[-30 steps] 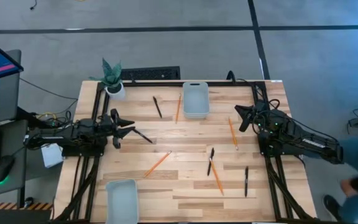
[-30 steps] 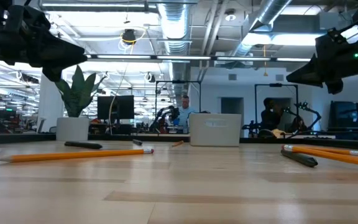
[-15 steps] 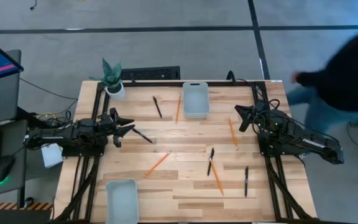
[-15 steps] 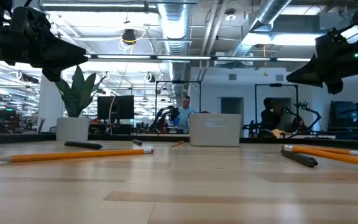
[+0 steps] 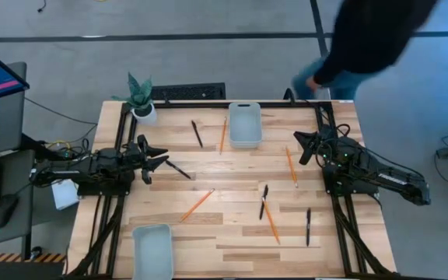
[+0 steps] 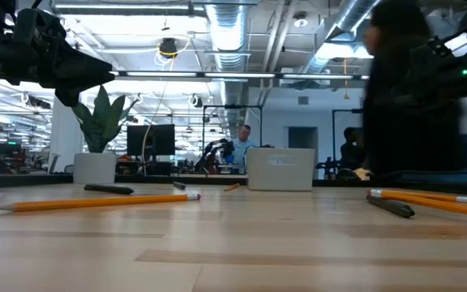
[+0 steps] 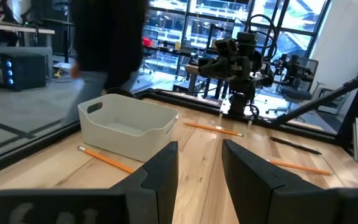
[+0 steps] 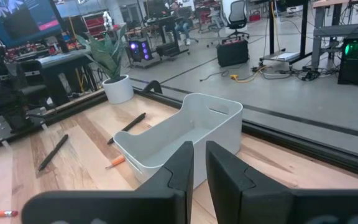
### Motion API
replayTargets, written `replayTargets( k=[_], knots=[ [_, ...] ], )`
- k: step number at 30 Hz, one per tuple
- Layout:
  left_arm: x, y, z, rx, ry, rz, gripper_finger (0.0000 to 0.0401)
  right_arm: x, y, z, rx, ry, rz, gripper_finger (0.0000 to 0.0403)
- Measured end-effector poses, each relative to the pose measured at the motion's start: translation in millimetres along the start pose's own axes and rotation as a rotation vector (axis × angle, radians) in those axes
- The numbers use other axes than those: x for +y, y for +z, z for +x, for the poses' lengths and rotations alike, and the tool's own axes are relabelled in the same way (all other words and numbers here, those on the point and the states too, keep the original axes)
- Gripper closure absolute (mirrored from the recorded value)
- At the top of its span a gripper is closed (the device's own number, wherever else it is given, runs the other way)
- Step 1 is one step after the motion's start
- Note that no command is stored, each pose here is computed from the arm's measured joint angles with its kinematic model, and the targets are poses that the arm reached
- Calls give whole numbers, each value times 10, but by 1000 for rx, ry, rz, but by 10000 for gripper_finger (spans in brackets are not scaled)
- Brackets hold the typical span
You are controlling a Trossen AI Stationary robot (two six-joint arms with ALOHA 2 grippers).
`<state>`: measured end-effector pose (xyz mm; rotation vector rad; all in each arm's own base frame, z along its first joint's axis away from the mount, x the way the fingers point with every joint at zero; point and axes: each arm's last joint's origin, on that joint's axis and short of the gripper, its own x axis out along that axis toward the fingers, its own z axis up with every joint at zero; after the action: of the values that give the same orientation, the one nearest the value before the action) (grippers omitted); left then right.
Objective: Sort pens & pencils
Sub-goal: Move the bottom gray bin to the top left of the table
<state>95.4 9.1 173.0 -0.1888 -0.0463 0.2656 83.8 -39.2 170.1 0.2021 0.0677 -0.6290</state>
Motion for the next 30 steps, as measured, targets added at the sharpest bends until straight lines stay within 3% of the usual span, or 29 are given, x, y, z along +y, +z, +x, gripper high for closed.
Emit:
replayTargets(
  k=[13, 30],
  knots=[
    [0, 0, 0, 0, 0, 0, 286, -6, 16, -3, -6, -8, 35, 338],
    [0, 0, 0, 0, 0, 0, 286, 67, 490, -226, -91, 56, 6, 338]
  ],
)
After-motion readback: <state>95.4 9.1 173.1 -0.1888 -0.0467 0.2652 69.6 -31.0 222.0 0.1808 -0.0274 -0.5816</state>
